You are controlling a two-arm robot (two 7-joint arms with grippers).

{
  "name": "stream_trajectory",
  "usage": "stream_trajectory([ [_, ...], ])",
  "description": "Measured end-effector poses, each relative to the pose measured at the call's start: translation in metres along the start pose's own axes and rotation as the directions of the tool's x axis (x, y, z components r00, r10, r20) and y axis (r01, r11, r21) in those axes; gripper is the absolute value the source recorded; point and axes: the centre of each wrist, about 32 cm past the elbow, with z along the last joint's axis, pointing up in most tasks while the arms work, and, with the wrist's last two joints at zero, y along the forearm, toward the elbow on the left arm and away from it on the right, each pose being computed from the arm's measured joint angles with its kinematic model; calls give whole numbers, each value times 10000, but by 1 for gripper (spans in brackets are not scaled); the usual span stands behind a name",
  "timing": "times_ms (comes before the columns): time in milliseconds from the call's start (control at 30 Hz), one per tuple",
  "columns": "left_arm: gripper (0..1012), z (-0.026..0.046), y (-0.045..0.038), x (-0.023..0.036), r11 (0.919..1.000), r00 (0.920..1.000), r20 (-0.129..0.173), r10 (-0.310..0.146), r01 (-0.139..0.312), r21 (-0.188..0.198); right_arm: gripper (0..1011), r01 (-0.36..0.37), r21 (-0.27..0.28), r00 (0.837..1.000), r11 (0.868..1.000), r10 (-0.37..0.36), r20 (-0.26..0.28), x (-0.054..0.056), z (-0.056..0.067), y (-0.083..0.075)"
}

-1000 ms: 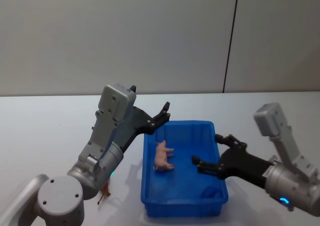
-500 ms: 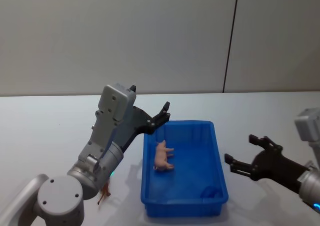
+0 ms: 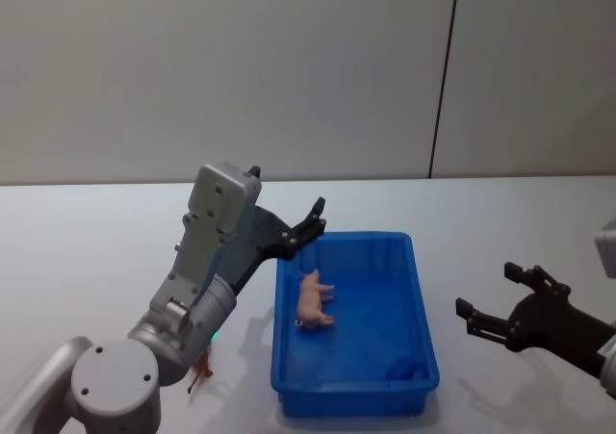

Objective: Pick up the two dolls from the table and place them into the box.

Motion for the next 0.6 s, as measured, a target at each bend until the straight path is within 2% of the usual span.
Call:
stream_trajectory([
  [133,1001,2,33,-4,9998,9999,5,117,-117,175,1001,50,3,10000,10000,-50,16,11,-4,-21],
  [233,1001,1,81,-13,9986,9996,-41,276,-274,445,1001,73,-6,10000,10000,-73,19,16,-9,-34],
  [333,1001,-5,164,-25,9955,9988,-126,481,-469,829,1001,97,-13,9999,10000,-97,25,22,-12,-44],
  [367,1001,-5,164,-25,9955,9988,-126,481,-469,829,1001,101,-13,9999,9999,-101,25,23,-12,-46],
  [500,1001,-33,293,-40,9872,9963,-278,813,-766,1398,1001,119,-16,9999,9999,-119,28,26,-16,-55],
  [600,1001,-68,414,-45,9781,9938,-403,1038,-947,1855,1001,135,-18,9999,9999,-135,33,30,-18,-62],
])
